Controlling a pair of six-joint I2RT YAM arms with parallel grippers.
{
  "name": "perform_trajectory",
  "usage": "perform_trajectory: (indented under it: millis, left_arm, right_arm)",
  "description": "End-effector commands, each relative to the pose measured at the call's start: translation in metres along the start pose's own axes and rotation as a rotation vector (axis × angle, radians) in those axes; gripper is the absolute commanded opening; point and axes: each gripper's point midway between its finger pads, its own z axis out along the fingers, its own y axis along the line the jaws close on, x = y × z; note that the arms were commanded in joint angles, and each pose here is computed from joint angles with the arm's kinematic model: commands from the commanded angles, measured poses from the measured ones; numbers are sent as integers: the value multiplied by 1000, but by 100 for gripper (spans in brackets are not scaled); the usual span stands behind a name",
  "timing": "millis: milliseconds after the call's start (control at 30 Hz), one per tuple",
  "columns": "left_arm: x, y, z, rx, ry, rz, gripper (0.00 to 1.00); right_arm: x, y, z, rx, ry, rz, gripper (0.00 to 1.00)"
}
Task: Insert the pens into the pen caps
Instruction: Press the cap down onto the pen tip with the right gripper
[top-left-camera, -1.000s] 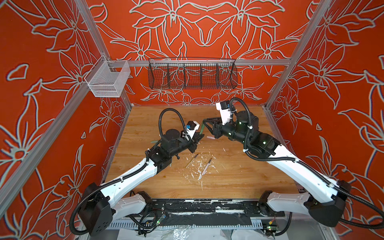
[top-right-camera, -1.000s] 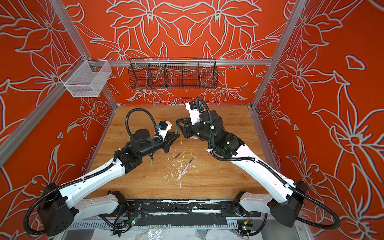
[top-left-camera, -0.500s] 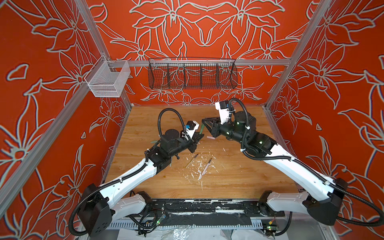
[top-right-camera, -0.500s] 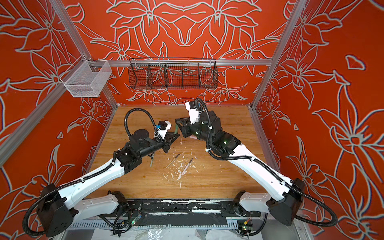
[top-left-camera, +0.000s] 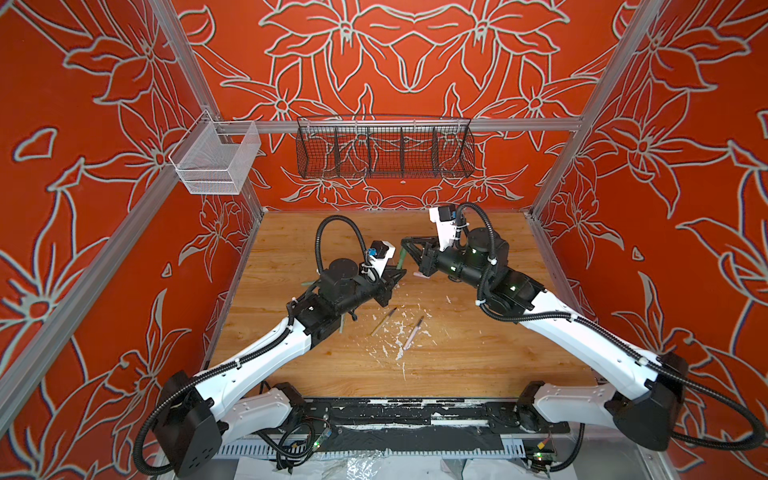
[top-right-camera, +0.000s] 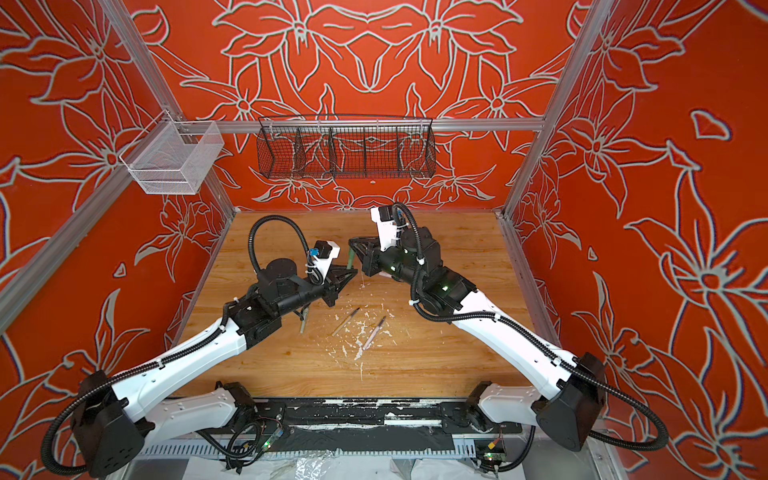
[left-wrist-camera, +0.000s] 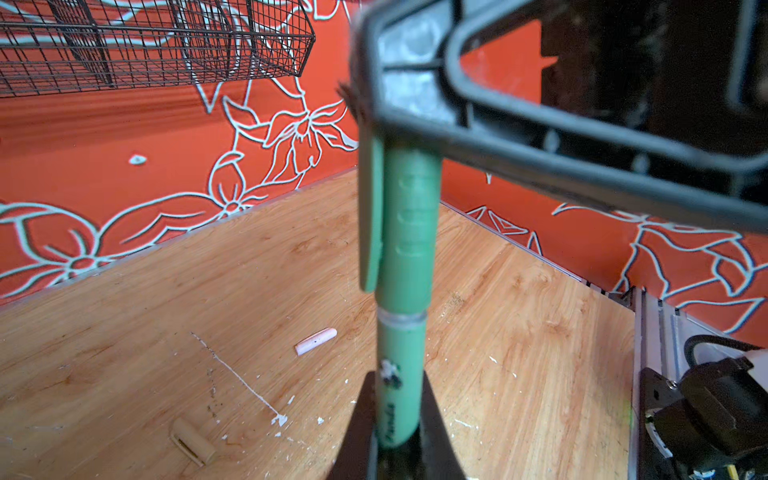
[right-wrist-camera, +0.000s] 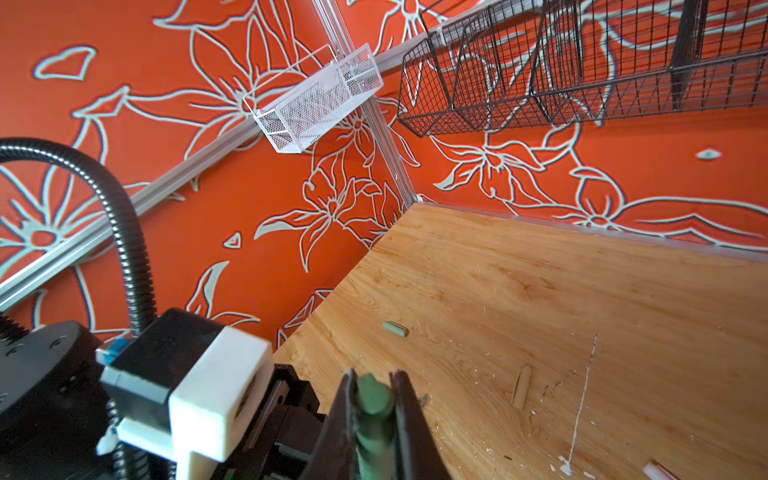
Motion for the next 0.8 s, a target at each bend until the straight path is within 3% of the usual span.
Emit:
perform_trajectory:
  millis: [0, 333, 767]
  left_arm:
    - [-82, -7, -21, -14, -231, 44, 0]
    - [-129, -5, -34, -49, -349, 49, 0]
    - [-184, 5, -36, -65, -418, 81, 0]
  right_arm:
    - [31, 14, 1, -92, 88, 43, 0]
    - [58, -1, -2, -53, 122, 17, 0]
    - [121, -23, 1, -40, 216, 95, 0]
